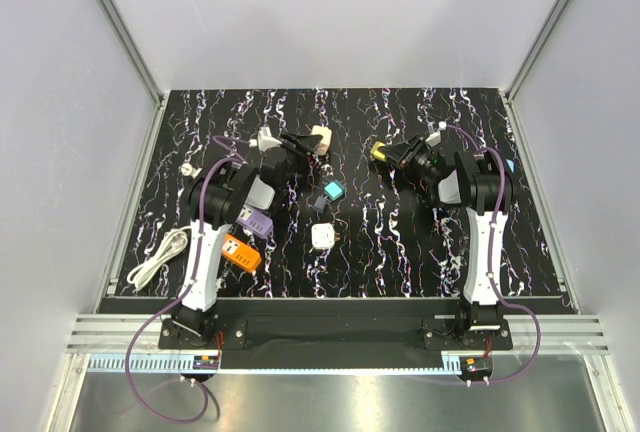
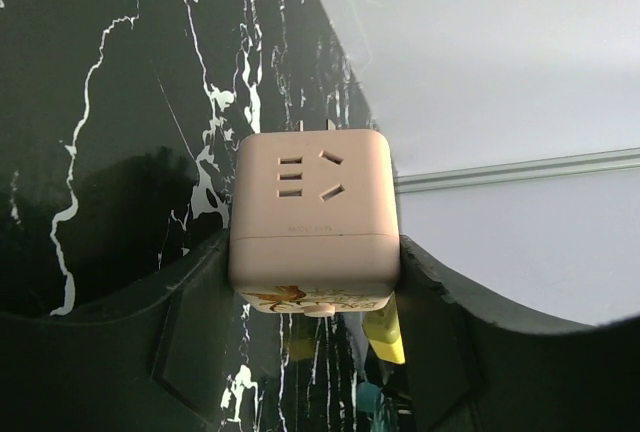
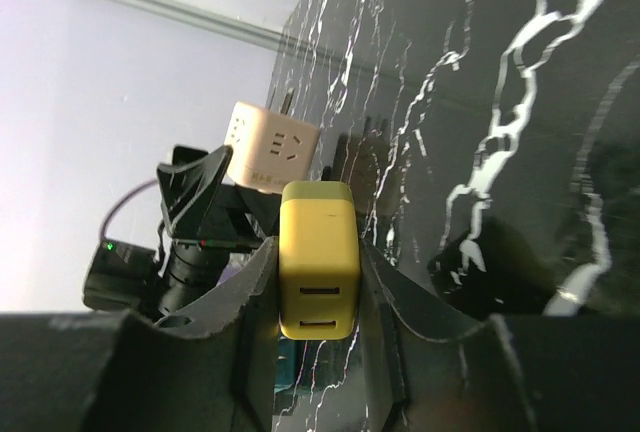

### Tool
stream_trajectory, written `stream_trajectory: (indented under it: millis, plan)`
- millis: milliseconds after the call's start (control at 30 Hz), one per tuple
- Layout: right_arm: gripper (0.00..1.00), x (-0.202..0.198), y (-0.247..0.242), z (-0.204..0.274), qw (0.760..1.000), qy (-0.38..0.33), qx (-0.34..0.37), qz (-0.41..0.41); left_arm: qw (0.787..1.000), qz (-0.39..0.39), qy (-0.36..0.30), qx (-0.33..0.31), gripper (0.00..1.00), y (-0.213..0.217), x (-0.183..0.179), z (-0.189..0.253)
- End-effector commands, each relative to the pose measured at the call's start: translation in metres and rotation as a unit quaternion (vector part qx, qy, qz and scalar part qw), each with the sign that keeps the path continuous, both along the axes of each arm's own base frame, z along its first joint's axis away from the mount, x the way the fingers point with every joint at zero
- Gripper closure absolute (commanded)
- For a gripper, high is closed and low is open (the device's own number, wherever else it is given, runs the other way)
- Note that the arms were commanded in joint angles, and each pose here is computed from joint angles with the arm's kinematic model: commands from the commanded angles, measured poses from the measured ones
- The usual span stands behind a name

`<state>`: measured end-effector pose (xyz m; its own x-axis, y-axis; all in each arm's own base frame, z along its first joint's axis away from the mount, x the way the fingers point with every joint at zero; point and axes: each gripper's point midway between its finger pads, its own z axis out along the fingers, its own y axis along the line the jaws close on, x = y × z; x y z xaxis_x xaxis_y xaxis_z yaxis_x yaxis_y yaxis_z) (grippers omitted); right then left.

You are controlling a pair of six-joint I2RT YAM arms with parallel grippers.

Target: Pull the plug off the socket

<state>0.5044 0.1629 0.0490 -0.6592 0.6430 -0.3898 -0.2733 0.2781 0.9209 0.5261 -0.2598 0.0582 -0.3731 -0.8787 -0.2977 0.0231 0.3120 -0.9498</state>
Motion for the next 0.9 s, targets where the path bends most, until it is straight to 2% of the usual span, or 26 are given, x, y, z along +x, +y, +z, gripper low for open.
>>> stream_trajectory:
  millis: [0,100,133,200,233,333,500,733,833,867]
  plan:
    - [1.00,0.006,0.011,0.043,0.996,-0.079,-0.026,0.018,0.999,-0.018,-0.017,0.035,1.00,-0.008,0.005,0.026]
    - [1.00,0.007,0.012,0.041,0.997,-0.076,-0.024,0.020,0.995,-0.025,-0.015,0.093,1.00,-0.011,0.004,0.031]
    - [1.00,0.006,0.013,0.039,0.997,-0.073,-0.023,0.022,0.990,-0.018,-0.005,0.138,1.00,-0.006,0.004,0.024]
    - [1.00,0.006,0.015,0.039,0.997,-0.073,-0.022,0.026,0.984,-0.009,-0.012,0.178,1.00,-0.004,0.001,0.039]
    - [1.00,0.006,0.015,0.040,0.997,-0.075,-0.024,0.027,0.978,-0.007,0.009,0.207,1.00,0.000,-0.002,0.032]
    - [1.00,0.006,0.019,0.040,0.996,-0.076,-0.032,0.032,0.957,0.028,0.007,0.289,1.00,0.017,-0.007,0.042]
    - [1.00,0.006,0.031,0.036,0.995,-0.062,-0.058,0.044,0.938,0.045,0.026,0.342,1.00,0.029,-0.023,0.040]
    - [1.00,-0.005,0.052,0.037,0.987,-0.062,-0.136,0.054,0.890,0.125,0.120,0.422,1.00,0.062,-0.060,0.038]
    - [1.00,-0.010,0.062,0.037,0.984,-0.048,-0.160,0.057,0.874,0.169,0.163,0.425,1.00,0.072,-0.080,0.025]
    - [1.00,-0.014,0.064,0.036,0.984,-0.038,-0.164,0.059,0.877,0.180,0.158,0.417,1.00,0.072,-0.082,0.032]
